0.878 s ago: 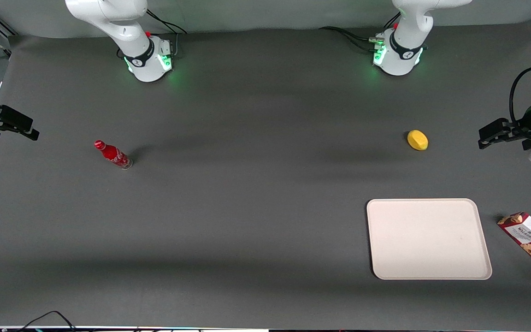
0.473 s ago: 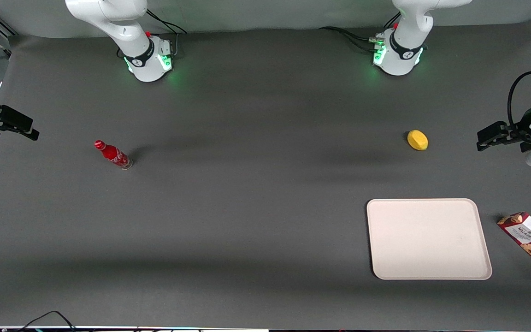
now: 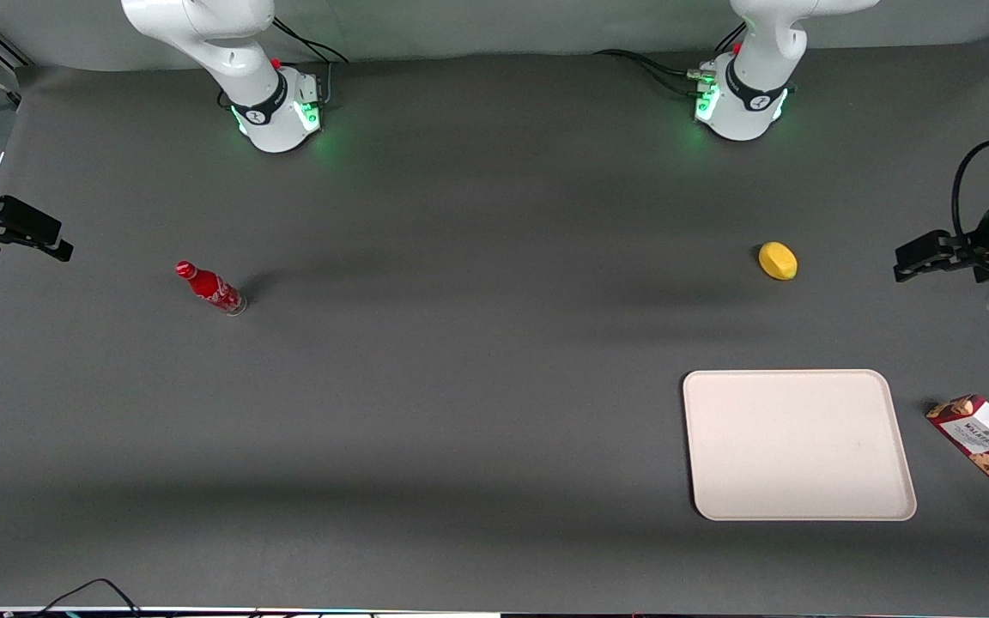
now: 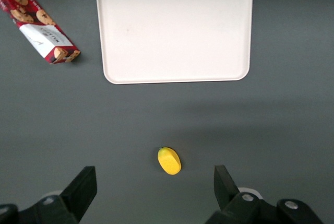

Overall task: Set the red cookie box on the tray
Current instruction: 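Move the left gripper down toward the red cookie box beside the tray, then close the left gripper on the end of the red cookie box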

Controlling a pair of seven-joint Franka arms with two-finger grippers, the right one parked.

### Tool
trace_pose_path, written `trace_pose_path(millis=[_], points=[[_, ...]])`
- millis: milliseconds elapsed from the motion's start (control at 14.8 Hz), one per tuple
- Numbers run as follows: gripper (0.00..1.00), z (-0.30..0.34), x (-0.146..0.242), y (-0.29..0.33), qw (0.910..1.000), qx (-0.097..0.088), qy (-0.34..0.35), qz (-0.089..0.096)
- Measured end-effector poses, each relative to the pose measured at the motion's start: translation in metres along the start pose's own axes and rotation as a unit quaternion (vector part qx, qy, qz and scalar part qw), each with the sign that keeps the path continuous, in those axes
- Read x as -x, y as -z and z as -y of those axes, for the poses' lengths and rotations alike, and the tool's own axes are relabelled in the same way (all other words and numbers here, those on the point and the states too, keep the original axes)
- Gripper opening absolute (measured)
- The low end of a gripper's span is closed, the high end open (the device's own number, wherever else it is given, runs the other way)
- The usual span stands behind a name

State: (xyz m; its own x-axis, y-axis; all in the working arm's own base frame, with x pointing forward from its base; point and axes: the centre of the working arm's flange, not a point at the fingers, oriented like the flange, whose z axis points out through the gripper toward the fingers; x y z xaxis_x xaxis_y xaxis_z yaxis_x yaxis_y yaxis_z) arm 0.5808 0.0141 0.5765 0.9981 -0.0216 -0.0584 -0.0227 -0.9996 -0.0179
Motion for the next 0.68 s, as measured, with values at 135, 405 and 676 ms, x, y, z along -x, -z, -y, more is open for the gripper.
trace_pose_path(millis=[135,405,676], points=[[1.0,0.03,-0.004,-0.014,0.9996,0.0,0.025,0.012],[1.0,0.13,-0.024,-0.072,0.9955,-0.011,0.092,0.019],[1.0,0.184,-0.051,-0.129,0.9924,-0.034,0.117,-0.017]])
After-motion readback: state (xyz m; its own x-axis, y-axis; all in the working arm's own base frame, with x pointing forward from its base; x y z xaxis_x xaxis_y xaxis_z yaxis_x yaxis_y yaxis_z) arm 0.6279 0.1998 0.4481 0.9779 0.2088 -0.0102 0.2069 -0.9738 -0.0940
